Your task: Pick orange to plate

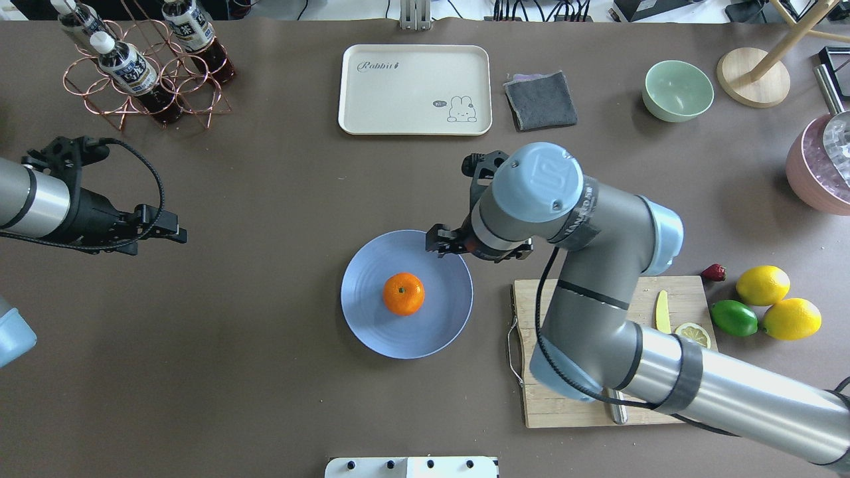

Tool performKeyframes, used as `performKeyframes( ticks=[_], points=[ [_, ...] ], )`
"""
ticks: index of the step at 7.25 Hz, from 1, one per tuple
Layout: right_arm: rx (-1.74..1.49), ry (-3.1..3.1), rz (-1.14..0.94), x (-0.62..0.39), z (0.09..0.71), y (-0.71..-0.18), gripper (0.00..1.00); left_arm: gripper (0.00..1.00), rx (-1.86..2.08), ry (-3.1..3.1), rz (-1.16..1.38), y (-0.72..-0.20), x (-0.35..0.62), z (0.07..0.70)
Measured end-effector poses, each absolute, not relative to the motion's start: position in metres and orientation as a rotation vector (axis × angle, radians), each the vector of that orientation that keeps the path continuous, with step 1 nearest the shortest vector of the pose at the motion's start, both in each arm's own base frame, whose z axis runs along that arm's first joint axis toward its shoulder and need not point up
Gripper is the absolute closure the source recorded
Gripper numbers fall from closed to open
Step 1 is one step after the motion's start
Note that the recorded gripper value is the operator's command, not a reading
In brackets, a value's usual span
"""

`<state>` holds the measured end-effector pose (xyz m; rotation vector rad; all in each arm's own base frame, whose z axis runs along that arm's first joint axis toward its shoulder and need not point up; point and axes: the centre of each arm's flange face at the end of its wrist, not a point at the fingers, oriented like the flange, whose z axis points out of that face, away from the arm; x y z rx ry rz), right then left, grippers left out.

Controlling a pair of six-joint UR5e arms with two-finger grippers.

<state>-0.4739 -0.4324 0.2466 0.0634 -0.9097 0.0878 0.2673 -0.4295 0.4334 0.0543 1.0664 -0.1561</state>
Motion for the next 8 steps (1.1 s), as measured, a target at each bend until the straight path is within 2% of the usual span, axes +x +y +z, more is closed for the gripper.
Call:
performKeyframes(
  ticks=[3,6,8],
  points=[
    [0.092,-0.791,-0.081,-0.259,0.385,-0.491,0.00,0.04,0.145,0.974,0.004,-0.452,0.116,0.523],
    [0.107,-0.767,-0.243,-0.052,0.543,-0.485,0.00,0.03,0.150,0.909,0.074,-0.457,-0.013,0.573],
    [0.109,-0.750,-0.264,0.025,0.615,-0.475,0.00,0.03,0.135,0.859,0.054,-0.445,-0.043,0.594]
  ],
)
